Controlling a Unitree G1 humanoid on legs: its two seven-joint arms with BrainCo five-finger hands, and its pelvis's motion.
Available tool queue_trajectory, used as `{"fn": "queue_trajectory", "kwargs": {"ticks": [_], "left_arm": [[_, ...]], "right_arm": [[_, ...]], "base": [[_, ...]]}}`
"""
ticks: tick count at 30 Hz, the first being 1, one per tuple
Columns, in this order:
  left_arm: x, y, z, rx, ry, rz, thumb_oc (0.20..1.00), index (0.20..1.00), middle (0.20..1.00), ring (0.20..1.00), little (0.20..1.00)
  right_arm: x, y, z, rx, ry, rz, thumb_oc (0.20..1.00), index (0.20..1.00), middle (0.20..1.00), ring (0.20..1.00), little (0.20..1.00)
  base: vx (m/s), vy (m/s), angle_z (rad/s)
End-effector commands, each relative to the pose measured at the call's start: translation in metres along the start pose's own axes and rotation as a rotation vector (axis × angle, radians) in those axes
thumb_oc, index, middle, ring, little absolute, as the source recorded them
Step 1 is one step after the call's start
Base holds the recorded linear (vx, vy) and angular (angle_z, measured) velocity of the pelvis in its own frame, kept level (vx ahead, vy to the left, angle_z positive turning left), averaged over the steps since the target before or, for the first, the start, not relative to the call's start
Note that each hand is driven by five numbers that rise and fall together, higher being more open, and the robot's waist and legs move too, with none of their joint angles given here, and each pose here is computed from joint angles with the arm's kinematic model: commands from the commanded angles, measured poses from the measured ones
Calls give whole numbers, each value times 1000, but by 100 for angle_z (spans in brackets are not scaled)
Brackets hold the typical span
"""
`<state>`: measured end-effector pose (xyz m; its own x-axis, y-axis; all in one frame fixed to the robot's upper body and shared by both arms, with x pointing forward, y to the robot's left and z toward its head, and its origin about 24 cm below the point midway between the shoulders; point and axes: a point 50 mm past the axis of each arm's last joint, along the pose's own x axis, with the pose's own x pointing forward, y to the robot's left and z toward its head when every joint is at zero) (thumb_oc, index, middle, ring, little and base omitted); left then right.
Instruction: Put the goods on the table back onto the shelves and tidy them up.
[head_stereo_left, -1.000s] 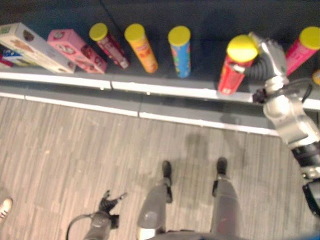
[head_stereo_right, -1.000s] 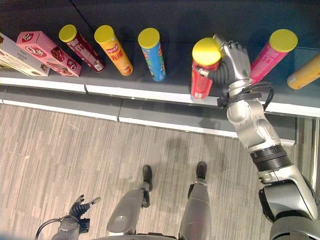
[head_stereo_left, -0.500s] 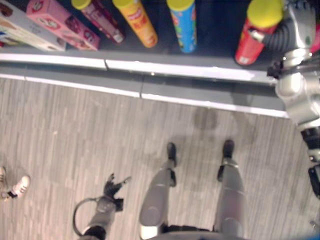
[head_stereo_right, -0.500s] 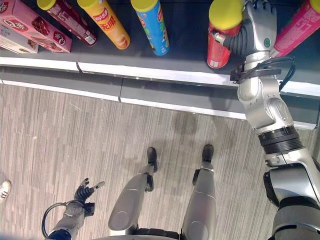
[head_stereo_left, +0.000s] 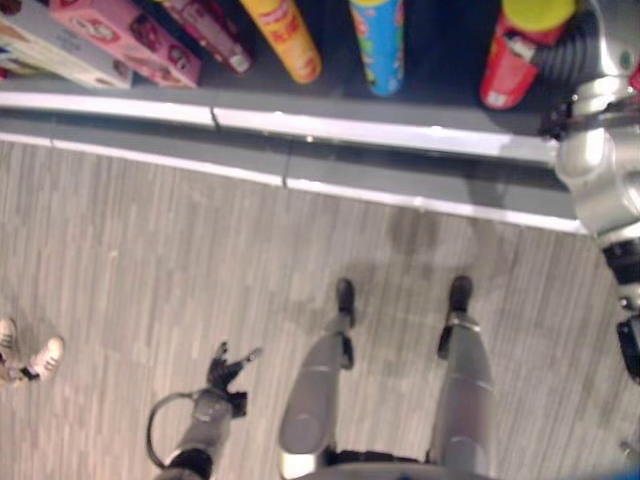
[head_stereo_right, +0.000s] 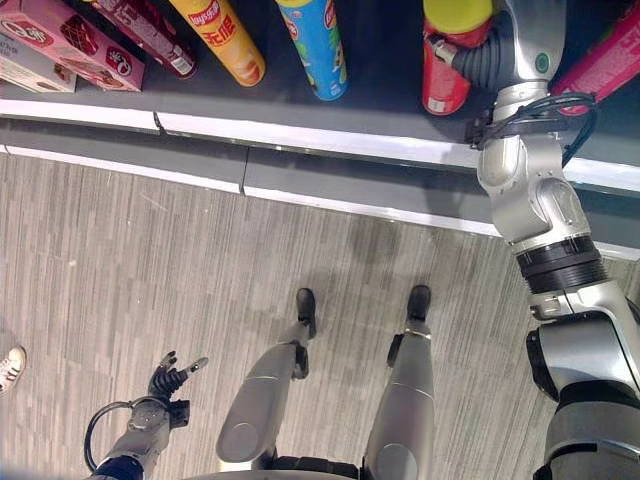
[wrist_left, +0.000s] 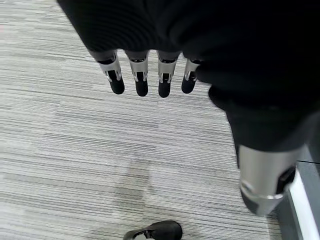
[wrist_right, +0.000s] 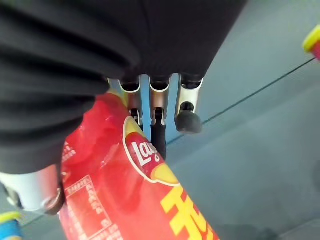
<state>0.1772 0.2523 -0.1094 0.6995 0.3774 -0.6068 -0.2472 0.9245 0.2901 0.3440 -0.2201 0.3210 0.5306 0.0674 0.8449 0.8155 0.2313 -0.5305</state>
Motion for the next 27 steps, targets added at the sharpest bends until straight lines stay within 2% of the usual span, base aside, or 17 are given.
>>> {"fn": "queue_trajectory", "kwargs": {"ticks": [1,27], "left_arm": [[0,21,-5,36,7,61,1000,1000,1000,1000,1000],[0,13,-3,10,2,58,1000,1000,1000,1000,1000]], "right_arm": [[27,-27,16,-22,-95,-148,200,200,200,200,200],[33,-27,0,-106,-37,-150,200,200,200,200,200]], "base": [[0,0,0],[6,3,2]]}}
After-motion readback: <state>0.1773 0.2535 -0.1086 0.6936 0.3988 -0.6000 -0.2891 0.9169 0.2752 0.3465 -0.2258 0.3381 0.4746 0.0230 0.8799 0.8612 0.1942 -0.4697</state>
